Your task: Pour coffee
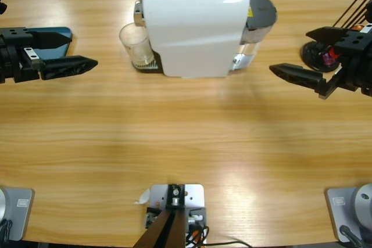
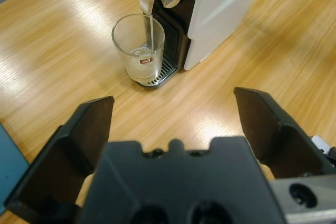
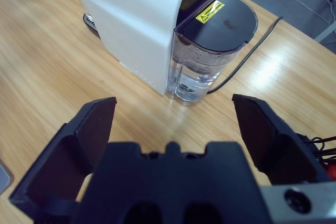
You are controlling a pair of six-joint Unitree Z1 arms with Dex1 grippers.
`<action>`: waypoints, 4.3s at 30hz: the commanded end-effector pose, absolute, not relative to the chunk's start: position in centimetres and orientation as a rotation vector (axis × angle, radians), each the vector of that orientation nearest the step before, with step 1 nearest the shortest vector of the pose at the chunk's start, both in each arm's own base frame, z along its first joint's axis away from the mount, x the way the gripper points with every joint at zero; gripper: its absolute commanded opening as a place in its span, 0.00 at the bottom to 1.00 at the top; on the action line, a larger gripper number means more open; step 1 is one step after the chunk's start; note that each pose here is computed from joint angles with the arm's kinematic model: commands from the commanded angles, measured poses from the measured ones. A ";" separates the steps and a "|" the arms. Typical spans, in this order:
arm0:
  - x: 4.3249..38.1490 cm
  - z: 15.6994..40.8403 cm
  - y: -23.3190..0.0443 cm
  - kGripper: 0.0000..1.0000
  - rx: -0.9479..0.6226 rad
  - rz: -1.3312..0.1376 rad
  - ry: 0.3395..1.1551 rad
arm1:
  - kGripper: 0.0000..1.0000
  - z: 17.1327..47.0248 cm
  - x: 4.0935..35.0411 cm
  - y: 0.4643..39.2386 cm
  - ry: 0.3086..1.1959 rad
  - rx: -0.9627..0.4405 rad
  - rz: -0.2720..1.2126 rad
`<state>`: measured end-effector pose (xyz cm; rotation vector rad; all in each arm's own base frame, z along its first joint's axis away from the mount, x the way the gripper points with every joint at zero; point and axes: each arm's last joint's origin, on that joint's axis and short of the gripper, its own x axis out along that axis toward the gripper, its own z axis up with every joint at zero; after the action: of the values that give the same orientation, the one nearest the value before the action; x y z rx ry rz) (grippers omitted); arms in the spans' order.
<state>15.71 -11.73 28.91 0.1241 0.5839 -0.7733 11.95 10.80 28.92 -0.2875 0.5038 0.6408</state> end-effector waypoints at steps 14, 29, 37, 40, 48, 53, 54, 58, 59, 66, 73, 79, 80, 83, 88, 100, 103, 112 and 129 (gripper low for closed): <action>15.6 27.4 -11.3 1.00 0.151 -0.749 0.615 | 0.97 27.6 11.7 10.6 0.543 -0.309 0.614; 15.6 27.2 -11.3 1.00 0.155 -0.736 0.618 | 0.97 27.5 11.8 10.6 0.547 -0.309 0.613; 15.5 27.1 -11.5 1.00 0.160 -0.746 0.624 | 0.97 27.5 11.8 10.7 0.550 -0.309 0.616; 15.5 27.1 -11.5 1.00 0.155 -0.744 0.628 | 0.96 27.4 11.9 10.7 0.550 -0.306 0.617; 15.5 27.0 -11.5 1.00 0.157 -0.744 0.631 | 0.95 27.4 11.9 10.7 0.549 -0.305 0.618; 15.5 26.9 -11.5 1.00 0.160 -0.747 0.634 | 0.95 27.3 12.0 10.8 0.551 -0.308 0.615; 15.5 26.9 -11.5 1.00 0.160 -0.747 0.635 | 0.96 27.3 12.1 10.9 0.552 -0.309 0.614; 15.5 26.9 -11.5 1.00 0.160 -0.747 0.635 | 1.00 27.3 12.2 11.0 0.551 -0.308 0.612; 15.4 26.8 -11.5 1.00 0.161 -0.747 0.637 | 1.00 27.3 12.1 11.0 0.551 -0.308 0.612; 15.5 26.8 -11.5 1.00 0.165 -0.749 0.634 | 1.00 26.9 12.1 10.9 0.566 -0.295 0.604; 14.8 26.7 -11.6 1.00 0.211 -0.784 0.614 | 1.00 26.4 12.0 10.7 0.594 -0.275 0.590; 15.4 26.2 -11.3 1.00 0.216 -0.736 0.641 | 1.00 26.4 12.0 10.8 0.596 -0.275 0.590; 15.5 26.2 -11.2 1.00 0.211 -0.726 0.640 | 1.00 26.4 12.0 10.8 0.596 -0.275 0.591; 15.7 26.3 -11.2 1.00 0.208 -0.720 0.641 | 1.00 26.4 12.0 10.8 0.594 -0.276 0.592; 16.5 25.9 -11.3 1.00 0.208 -0.712 0.665 | 1.00 26.9 11.9 10.7 0.560 -0.321 0.615; 22.3 25.8 -12.2 1.00 0.292 -0.896 0.662 | 1.00 26.8 12.2 11.1 0.580 -0.327 0.626; 23.6 25.7 -12.3 1.00 0.338 -0.965 0.659 | 1.00 26.7 12.3 11.2 0.590 -0.332 0.626; 27.6 24.3 -11.8 1.00 0.435 -0.970 0.667 | 1.00 26.3 12.9 11.8 0.626 -0.349 0.623; 31.3 22.4 -13.7 1.00 0.361 -1.096 0.676 | 1.00 26.0 13.5 12.5 0.683 -0.363 0.635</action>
<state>29.94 -13.35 25.04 0.3781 0.5986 -1.0670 12.93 11.63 26.64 -0.3352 0.6247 0.6127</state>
